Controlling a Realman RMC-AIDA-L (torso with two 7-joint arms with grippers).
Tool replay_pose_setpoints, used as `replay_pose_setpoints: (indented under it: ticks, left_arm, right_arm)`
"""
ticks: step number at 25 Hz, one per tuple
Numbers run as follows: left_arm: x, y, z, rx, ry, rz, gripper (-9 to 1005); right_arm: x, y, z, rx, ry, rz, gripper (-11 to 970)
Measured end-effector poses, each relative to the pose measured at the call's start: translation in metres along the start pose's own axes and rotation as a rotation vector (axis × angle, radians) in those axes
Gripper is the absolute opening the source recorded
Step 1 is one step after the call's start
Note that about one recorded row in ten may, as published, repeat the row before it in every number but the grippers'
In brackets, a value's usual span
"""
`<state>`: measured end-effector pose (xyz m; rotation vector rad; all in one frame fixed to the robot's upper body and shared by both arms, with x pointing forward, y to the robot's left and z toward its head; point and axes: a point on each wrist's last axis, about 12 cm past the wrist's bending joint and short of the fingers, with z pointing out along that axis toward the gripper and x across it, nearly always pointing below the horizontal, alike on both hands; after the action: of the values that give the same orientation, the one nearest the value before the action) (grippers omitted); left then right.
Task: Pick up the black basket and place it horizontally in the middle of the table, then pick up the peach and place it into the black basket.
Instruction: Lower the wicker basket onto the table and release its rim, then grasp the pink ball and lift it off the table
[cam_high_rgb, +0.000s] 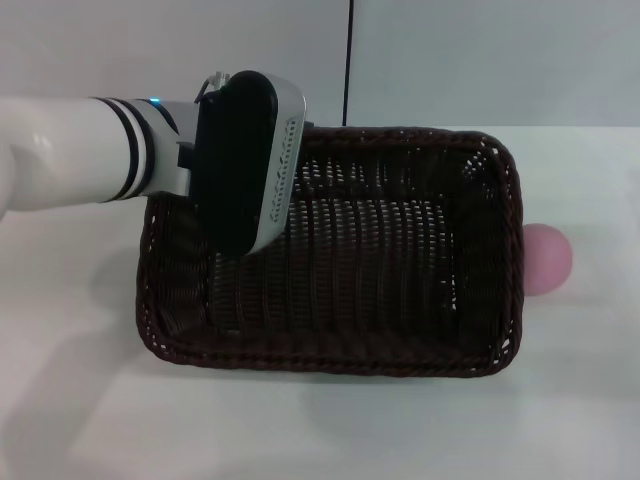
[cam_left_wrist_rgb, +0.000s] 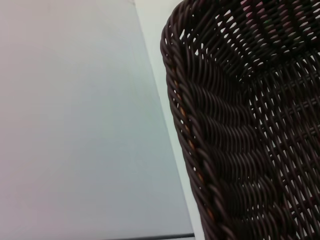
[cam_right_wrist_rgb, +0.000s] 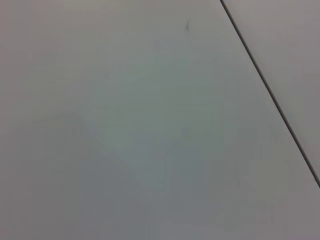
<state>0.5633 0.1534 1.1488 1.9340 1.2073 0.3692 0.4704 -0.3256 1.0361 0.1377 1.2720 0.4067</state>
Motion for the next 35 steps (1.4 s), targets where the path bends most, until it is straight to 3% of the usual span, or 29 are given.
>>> replay_pose_setpoints:
  ticks: [7,12,23,24,26,29,31,32,35]
  left_arm:
    - [0.002,-0.004,0.001,0.0,0.007,-0.007,341]
    - [0.006,-0.006,0.0,0.003,0.017,-0.023,495]
    - [0.01,-0.001,-0.006,-0.052,0.024,-0.091,710]
    - [0.014,0.004,-0.012,-0.1,0.019,-0.132,736]
    - [0.03,0.02,-0.034,-0.228,-0.035,-0.318,736]
    - [0.051,0.029,-0.056,-0.34,-0.128,-0.541,736]
    - [0.067,0.025,-0.07,-0.412,-0.21,-0.7,735]
    - [0.074,0.021,-0.075,-0.434,-0.242,-0.759,735]
    - [0.094,0.006,-0.09,-0.478,-0.373,-0.953,735]
  right_arm:
    - [0.001,-0.001,0.002,0.008,0.009,0.001,612]
    - [0.002,0.0,0.005,0.005,0.012,0.001,612]
    - [0.002,-0.002,0.008,0.004,0.019,-0.005,611]
    - [0.001,-0.003,0.008,0.003,0.019,-0.008,611]
    - [-0.002,-0.005,0.007,-0.016,0.021,-0.013,611]
    - [-0.014,-0.013,0.006,-0.12,0.062,-0.016,611]
    - [-0.025,-0.02,0.006,-0.201,0.114,-0.016,611]
    - [-0.042,-0.029,0.009,-0.285,0.201,-0.016,611]
    - [-0.061,-0.036,0.014,-0.35,0.315,-0.013,611]
